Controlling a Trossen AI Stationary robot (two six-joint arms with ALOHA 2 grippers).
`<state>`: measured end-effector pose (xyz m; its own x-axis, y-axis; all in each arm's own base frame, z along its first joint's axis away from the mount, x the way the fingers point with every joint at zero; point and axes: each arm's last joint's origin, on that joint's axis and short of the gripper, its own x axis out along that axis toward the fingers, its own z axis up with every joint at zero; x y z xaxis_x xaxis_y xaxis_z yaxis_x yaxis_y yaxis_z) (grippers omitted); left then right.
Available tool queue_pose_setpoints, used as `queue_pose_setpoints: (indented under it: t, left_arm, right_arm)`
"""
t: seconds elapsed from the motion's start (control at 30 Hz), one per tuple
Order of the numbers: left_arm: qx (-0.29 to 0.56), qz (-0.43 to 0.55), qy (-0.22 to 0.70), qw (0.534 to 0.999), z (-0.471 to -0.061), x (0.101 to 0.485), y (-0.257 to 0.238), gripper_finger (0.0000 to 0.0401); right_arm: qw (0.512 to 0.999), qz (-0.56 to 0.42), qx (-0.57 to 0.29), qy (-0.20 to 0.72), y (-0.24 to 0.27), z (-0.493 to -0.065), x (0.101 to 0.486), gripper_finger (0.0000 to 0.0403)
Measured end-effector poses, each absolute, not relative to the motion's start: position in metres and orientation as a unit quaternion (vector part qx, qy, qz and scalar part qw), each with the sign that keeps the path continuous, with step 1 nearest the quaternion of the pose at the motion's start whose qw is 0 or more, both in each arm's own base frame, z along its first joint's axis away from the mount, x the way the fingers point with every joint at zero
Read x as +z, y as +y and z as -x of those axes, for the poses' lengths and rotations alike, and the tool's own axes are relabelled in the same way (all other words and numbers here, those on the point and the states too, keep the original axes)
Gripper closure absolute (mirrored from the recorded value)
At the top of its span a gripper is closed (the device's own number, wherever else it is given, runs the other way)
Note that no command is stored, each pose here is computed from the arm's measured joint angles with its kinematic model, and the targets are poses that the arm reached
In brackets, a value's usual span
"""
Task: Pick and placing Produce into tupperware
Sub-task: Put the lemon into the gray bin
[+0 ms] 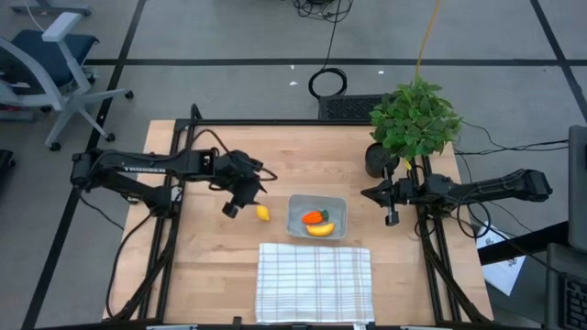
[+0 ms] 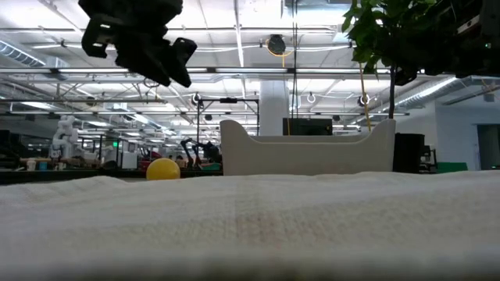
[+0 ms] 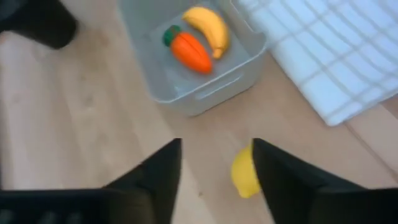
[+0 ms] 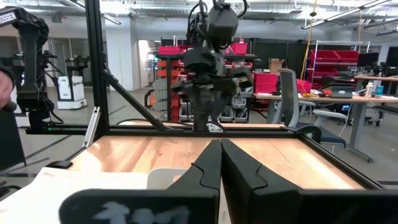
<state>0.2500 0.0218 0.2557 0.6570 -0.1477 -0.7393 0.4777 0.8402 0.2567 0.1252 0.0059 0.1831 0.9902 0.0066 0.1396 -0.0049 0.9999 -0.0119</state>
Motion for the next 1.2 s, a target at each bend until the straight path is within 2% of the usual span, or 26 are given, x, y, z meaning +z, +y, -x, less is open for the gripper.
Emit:
queue_pose_setpoints:
  t: [0.2,0.4,0.7,1.07,1.2]
  left_arm:
    - [-0.153,-0.223,0.393,0.879,-0.258,0.248,0.011,0.0095]
    - [-0.156,-0.190,0.422,0.873,-0.267,0.233,0.002,0.0046]
    - [-0.173,-0.174,0.487,0.838,-0.273,0.206,0.001,0.0038]
    - [-0.231,-0.247,0.497,0.799,-0.279,0.188,-0.008,0.0038]
    - [-0.229,-0.263,0.504,0.790,-0.283,0.181,-0.010,0.0038]
  right_arm:
    - [0.998,0.002,0.003,-0.070,0.006,-0.125,0.183,0.0403]
    - [0.998,0.002,0.003,-0.064,0.006,-0.126,0.182,0.0403]
    - [0.998,0.002,0.003,-0.061,0.006,-0.127,0.181,0.0403]
    - [0.998,0.002,0.003,-0.061,0.006,-0.127,0.181,0.0403]
    - [0.998,0.001,0.004,-0.061,0.006,-0.127,0.181,0.0403]
